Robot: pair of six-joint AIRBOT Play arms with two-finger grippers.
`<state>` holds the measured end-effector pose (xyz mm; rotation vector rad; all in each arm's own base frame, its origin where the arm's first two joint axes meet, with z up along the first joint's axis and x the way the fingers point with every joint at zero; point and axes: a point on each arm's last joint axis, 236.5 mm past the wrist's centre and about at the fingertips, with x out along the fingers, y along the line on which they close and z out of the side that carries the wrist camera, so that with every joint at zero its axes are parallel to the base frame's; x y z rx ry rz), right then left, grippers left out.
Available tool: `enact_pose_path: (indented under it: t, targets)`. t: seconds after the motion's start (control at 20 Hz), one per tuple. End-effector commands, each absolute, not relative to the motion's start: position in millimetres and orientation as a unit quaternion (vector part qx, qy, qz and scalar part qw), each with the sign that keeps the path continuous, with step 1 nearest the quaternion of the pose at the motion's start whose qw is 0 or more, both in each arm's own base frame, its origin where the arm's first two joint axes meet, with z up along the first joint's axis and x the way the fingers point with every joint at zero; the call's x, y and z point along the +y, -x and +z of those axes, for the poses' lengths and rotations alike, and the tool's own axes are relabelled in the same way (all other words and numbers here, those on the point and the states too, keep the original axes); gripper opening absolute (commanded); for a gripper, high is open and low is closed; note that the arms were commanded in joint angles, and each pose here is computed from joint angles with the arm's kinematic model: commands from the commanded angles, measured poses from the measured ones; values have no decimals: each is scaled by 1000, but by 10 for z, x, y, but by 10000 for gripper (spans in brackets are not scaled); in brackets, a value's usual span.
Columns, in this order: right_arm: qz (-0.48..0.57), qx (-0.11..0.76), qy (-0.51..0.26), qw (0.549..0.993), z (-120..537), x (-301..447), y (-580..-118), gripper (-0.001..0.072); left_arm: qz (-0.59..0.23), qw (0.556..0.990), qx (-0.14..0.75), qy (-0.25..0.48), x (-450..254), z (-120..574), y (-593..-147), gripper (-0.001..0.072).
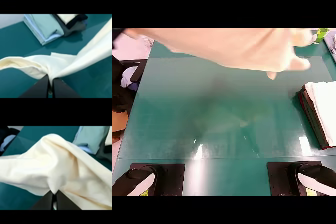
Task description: Fold the shirts.
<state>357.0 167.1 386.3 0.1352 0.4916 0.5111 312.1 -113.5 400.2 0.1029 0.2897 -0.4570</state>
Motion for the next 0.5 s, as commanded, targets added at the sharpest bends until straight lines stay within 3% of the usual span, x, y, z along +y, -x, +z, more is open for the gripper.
enact_pose_path:
  t: [0.0, 0.2, 0.45]
  targets:
    - [253, 173, -64, 950, 4357, 1489, -3007, 20, -224, 970, 80, -55, -1094, 4458, -2784, 25]
    - [241, 220, -100, 940, 3979, 1460, -2899, 20, -227, 964, 125, -54, -1136, 4189, -3052, 25]
    - [194, 389, -138, 890, 2572, 1522, -3102, 20, -241, 909, 337, -44, -1249, 2693, -3718, 26]
